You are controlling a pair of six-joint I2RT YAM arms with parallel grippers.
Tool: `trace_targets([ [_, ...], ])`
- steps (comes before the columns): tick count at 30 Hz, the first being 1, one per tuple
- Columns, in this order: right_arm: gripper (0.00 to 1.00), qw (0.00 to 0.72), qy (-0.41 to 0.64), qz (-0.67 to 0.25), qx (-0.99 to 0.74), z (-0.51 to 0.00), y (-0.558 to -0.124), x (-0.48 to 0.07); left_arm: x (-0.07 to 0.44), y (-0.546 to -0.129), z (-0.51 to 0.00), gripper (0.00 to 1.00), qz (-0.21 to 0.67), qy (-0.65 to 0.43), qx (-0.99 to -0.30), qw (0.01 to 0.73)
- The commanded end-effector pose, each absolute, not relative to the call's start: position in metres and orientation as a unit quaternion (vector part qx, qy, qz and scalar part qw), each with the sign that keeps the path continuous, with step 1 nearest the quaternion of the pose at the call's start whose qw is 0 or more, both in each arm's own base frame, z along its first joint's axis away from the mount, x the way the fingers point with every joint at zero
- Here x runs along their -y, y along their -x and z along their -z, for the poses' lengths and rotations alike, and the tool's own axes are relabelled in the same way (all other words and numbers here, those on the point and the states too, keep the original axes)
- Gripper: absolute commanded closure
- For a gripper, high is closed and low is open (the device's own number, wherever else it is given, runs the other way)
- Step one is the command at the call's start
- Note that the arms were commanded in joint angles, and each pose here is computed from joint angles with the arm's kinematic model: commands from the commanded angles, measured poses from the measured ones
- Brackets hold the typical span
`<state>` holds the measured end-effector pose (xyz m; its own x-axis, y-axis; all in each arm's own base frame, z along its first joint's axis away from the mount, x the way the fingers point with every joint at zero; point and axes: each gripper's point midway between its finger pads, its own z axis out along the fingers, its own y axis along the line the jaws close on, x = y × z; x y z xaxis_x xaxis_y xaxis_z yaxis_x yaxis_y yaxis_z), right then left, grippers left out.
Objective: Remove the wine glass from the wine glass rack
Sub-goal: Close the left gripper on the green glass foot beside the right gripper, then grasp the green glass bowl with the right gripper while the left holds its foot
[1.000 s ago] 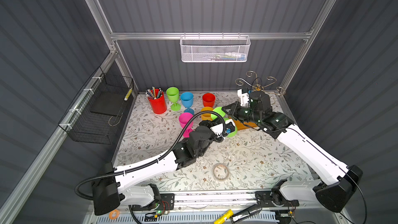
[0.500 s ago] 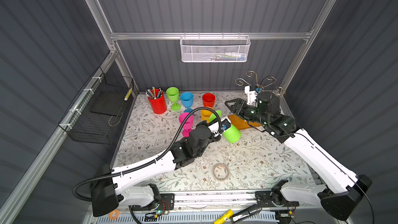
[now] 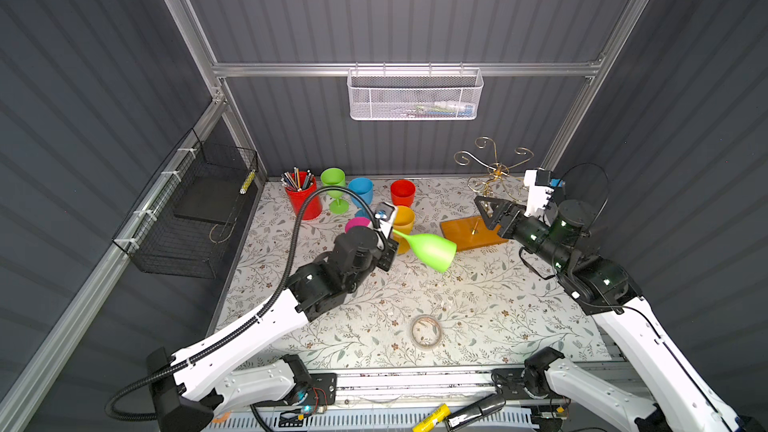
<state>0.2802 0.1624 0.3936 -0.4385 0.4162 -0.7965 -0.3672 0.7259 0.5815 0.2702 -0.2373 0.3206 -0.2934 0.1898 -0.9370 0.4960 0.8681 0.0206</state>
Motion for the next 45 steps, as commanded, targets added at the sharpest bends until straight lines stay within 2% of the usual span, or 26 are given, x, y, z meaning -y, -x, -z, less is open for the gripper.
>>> trace_targets([
  [1,0.32,0.52,0.023,-0.36,-0.774,-0.377,-0.277,-0.176,0.218,-0.263,-0.327,1.0,0.212,-0.14,-0.819,0.515],
  [9,0.34,0.491,0.069,-0.357,-0.792,-0.361,-0.282,-0.218,0.182,-0.279,-0.337,1.0,0.267,-0.063,-0.834,0.479],
  [15,0.36,0.466,0.082,-0.367,-0.8,-0.35,-0.29,-0.244,0.173,-0.292,-0.343,1.0,0.338,-0.037,-0.818,0.465],
  [29,0.41,0.429,0.09,-0.397,-0.806,-0.347,-0.317,-0.297,0.175,-0.3,-0.339,1.0,0.395,-0.04,-0.803,0.444],
  [32,0.48,0.423,0.089,-0.405,-0.806,-0.347,-0.319,-0.306,0.177,-0.303,-0.341,1.0,0.408,-0.038,-0.798,0.441],
  [42,0.94,0.428,0.065,-0.448,-0.782,-0.382,-0.311,-0.311,0.176,-0.311,-0.33,1.0,0.409,-0.029,-0.802,0.434],
  [45,1.0,0.429,0.064,-0.448,-0.782,-0.387,-0.308,-0.313,0.173,-0.312,-0.326,0.97,0.395,-0.028,-0.808,0.436],
])
